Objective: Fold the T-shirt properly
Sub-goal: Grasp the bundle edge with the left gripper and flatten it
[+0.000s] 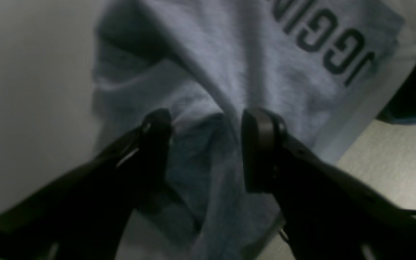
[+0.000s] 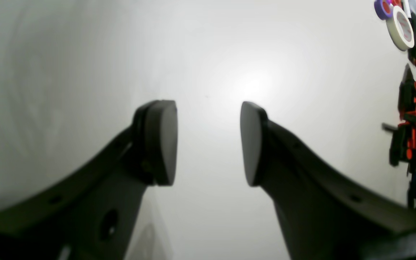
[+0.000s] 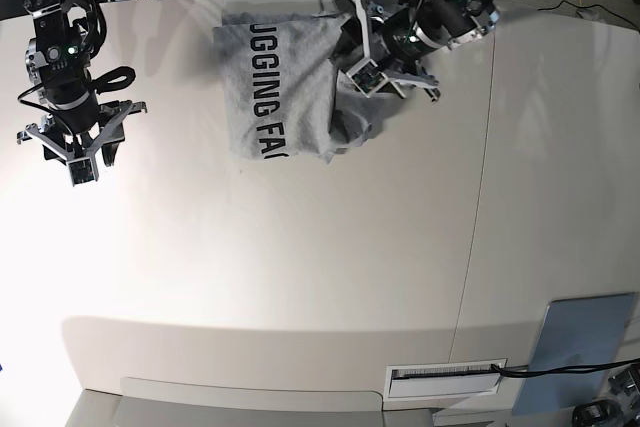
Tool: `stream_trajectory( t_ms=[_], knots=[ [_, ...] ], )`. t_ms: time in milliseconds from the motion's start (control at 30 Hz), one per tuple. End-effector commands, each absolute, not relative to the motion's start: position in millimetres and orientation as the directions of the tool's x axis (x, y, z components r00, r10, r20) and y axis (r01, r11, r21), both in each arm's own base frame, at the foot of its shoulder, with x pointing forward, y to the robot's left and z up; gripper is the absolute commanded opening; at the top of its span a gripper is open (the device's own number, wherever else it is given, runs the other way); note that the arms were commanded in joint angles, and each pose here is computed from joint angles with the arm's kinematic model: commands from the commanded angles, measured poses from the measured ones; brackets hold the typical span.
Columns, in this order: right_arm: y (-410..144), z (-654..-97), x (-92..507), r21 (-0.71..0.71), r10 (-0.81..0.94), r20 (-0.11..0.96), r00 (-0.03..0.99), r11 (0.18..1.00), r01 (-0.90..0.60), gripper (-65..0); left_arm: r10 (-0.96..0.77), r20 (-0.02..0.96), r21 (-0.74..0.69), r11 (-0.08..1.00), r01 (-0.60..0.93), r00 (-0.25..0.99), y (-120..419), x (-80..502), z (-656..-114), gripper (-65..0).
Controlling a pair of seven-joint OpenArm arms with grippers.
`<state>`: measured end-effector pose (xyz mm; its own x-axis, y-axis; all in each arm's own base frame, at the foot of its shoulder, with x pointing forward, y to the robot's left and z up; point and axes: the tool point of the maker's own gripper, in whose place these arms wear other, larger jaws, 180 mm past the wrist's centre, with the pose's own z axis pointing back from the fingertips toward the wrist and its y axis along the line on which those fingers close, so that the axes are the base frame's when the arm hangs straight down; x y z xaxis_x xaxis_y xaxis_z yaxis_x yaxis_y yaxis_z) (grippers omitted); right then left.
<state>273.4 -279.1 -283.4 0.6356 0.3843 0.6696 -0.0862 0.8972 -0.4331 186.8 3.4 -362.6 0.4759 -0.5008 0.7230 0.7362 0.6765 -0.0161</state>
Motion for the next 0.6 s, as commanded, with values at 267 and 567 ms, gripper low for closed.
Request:
stream_trajectory(
  t_ms=[267, 567],
  knots=[
    [-283, -269, 280, -0.464, 0.411, 0.686, 0.601, 0.883, -0.073, -37.1, -0.467, 0.751, 0.129, 0.797, 0.59, 0.467, 39, 239, -342, -59.0],
    [-283, -269, 280, -0.464, 0.411, 0.686, 0.6, 0.883, -0.073, -37.1, -0.344, 0.824, 0.006, 0.799, 0.601, 0.45, 43, 260, -315, -56.4]
  ],
)
